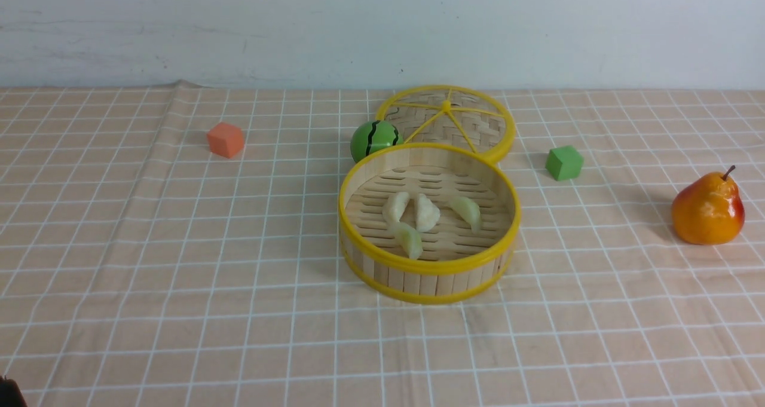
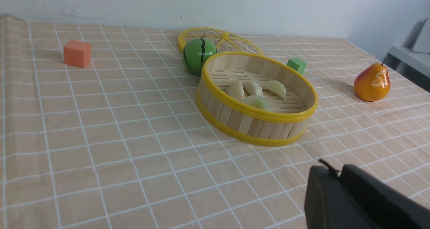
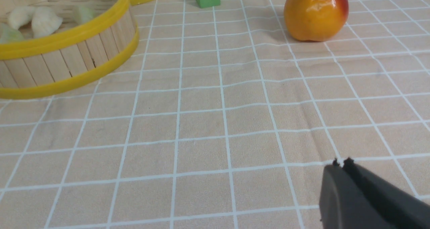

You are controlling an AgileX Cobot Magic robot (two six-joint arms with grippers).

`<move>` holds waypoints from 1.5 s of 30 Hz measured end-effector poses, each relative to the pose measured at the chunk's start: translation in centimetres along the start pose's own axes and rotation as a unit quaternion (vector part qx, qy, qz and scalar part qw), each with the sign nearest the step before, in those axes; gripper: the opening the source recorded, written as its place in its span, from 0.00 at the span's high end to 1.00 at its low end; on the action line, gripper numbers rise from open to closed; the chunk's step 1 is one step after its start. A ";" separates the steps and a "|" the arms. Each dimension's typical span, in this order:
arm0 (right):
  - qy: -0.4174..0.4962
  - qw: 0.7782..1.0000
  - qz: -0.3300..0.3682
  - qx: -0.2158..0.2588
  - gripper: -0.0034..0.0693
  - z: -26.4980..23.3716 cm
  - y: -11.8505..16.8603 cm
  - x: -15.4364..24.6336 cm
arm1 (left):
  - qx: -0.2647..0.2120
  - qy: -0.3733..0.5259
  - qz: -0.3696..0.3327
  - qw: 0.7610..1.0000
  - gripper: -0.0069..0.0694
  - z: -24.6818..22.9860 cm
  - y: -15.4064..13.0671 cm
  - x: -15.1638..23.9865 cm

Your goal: Put the dumplings into the steamer on the table with the brown tablecloth.

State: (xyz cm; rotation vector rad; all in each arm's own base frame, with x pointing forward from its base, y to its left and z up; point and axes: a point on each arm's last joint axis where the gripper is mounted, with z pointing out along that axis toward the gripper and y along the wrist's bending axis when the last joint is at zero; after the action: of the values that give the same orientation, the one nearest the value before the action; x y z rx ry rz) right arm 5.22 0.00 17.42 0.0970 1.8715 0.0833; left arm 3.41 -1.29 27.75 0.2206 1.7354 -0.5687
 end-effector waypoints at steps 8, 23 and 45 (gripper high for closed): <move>0.000 1.000 0.000 0.000 0.93 0.0 0.0 0.0 | 0.000 0.000 0.000 1.000 0.83 0.0 0.0 0.0; 0.001 1.000 0.000 0.000 0.90 0.0 0.0 0.0 | -0.080 -0.082 -0.026 0.993 0.93 2.2 1.4 3.1; 0.001 1.000 0.001 0.000 0.86 0.0 0.0 0.0 | -0.271 0.013 -0.023 0.962 0.93 2.4 4.8 9.5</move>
State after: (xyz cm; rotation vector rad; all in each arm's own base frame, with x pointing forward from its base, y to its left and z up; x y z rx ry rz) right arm 5.21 0.00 17.41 0.0987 1.8725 0.0848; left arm 5.29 0.22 17.14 -0.2009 1.8566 -0.1054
